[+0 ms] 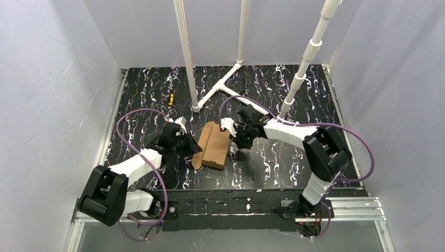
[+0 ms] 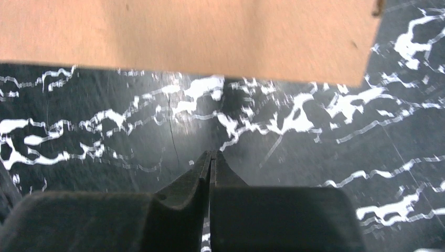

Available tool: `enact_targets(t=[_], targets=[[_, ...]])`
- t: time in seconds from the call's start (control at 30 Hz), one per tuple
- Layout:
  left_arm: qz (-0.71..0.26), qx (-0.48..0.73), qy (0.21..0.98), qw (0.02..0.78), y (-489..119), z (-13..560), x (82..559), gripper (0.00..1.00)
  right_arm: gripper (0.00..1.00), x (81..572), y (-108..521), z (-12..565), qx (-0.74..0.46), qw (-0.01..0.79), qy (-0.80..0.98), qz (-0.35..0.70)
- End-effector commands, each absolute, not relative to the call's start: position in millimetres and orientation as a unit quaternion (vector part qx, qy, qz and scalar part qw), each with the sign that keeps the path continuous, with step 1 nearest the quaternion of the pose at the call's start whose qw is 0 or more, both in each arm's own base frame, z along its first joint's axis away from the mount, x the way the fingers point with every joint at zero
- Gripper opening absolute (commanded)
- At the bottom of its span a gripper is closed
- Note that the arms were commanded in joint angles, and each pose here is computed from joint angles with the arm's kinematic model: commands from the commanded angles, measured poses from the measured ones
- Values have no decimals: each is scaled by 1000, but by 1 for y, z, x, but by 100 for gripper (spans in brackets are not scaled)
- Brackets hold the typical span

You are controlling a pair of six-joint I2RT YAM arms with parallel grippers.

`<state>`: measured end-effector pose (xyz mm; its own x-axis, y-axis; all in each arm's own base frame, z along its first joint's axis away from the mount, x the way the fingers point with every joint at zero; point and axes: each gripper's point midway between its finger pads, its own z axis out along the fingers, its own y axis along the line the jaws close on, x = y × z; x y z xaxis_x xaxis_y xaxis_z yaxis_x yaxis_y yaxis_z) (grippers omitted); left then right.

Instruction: Fold the paper box

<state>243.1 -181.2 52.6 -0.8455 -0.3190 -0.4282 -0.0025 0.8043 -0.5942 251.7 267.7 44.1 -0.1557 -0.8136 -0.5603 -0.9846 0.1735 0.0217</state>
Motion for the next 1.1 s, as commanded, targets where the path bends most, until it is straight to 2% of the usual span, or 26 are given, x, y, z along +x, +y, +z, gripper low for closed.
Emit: enact_targets(t=[0.0, 0.27, 0.4, 0.53, 0.6, 0.73, 0.8, 0.93, 1.0, 1.07], targets=[[-357, -43, 901, 245, -213, 65, 241, 12, 4, 287, 296, 68, -554, 280, 760, 191], [-351, 9, 917, 190, -277, 41, 220, 12, 4, 319, 290, 68, -530, 289, 785, 139], [-353, 7, 917, 187, -304, 40, 226, 12, 4, 330, 279, 66, -521, 285, 795, 123], [-349, -8, 913, 211, -306, 50, 238, 13, 6, 352, 250, 88, -496, 310, 807, 84], [-347, -10, 909, 230, -298, 58, 236, 14, 15, 356, 237, 106, -493, 327, 802, 83], [-342, -4, 900, 268, -272, 78, 224, 18, 38, 337, 239, 135, -541, 346, 758, 115], [-324, -3, 902, 286, -252, 81, 216, 27, 48, 321, 249, 144, -562, 346, 734, 156], [-274, -34, 895, 350, -202, 85, 222, 63, 78, 285, 280, 155, -597, 334, 680, 264], [-288, -62, 880, 372, -183, 88, 230, 71, 84, 275, 297, 152, -599, 316, 672, 298], [-302, -88, 868, 384, -167, 87, 235, 73, 87, 275, 311, 144, -598, 297, 683, 297]])
